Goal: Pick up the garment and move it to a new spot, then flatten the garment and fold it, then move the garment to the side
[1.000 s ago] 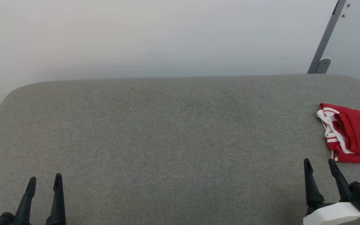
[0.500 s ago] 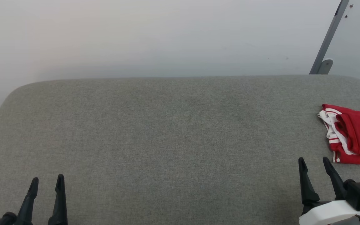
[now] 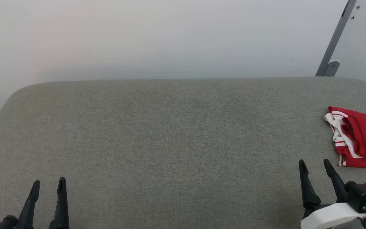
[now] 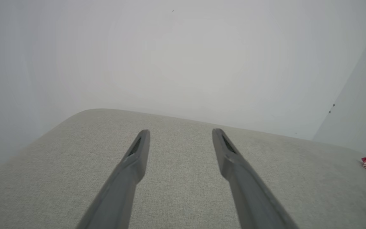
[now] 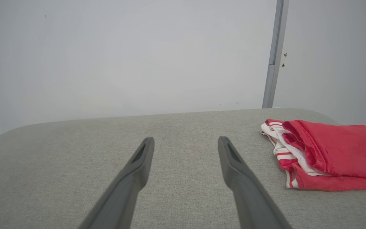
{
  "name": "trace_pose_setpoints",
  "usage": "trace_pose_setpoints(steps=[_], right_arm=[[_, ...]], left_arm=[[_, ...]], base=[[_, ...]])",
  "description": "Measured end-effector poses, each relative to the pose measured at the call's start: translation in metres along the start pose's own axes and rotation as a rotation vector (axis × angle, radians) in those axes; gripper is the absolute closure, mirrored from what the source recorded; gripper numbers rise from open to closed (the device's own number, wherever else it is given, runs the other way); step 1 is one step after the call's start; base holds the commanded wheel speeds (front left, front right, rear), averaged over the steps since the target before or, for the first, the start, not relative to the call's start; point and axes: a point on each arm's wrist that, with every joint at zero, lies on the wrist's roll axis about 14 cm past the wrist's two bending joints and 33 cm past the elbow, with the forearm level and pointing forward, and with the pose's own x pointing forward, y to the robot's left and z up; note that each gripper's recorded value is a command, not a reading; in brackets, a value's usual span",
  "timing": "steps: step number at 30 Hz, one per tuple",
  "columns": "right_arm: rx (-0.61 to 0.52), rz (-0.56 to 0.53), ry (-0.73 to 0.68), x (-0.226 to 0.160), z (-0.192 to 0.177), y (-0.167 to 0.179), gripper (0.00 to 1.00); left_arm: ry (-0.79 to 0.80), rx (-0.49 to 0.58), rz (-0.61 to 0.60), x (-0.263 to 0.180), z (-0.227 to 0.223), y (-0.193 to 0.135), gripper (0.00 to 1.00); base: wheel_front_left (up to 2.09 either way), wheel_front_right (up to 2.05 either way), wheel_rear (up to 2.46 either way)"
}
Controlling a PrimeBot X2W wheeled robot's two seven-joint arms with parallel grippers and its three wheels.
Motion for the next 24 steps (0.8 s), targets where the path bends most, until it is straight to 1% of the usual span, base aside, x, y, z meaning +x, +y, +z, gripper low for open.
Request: trace_pose_setpoints(steps=[9, 10, 15, 17, 24], right_arm=[[-0.001, 0.006, -0.003, 0.001, 0.001, 0.002, 0.00], [-0.001, 0.006, -0.003, 0.001, 0.001, 0.002, 1.00], [0.012, -0.012, 0.072, -0.010, -0.023, -0.001, 1.00], [0.044, -0.024, 0.089, -0.012, -0.027, -0.003, 1.00], [0.172, -0.057, 0.091, -0.010, -0.027, -0.008, 1.00]], left_arm=[[-0.003, -0.005, 0.005, 0.001, 0.001, 0.001, 0.00], [-0.004, -0.005, 0.005, 0.001, 0.001, 0.001, 1.00], [0.058, -0.039, 0.031, -0.008, -0.021, 0.001, 1.00], [0.072, -0.067, 0.039, -0.008, -0.025, 0.001, 1.00], [0.093, -0.185, 0.076, -0.006, -0.031, 0.004, 1.00]], base=[[0.00, 0.00, 0.00], [0.00, 0.00, 0.00], [0.00, 0.00, 0.00], [0.00, 0.00, 0.00], [0.00, 0.00, 0.00]])
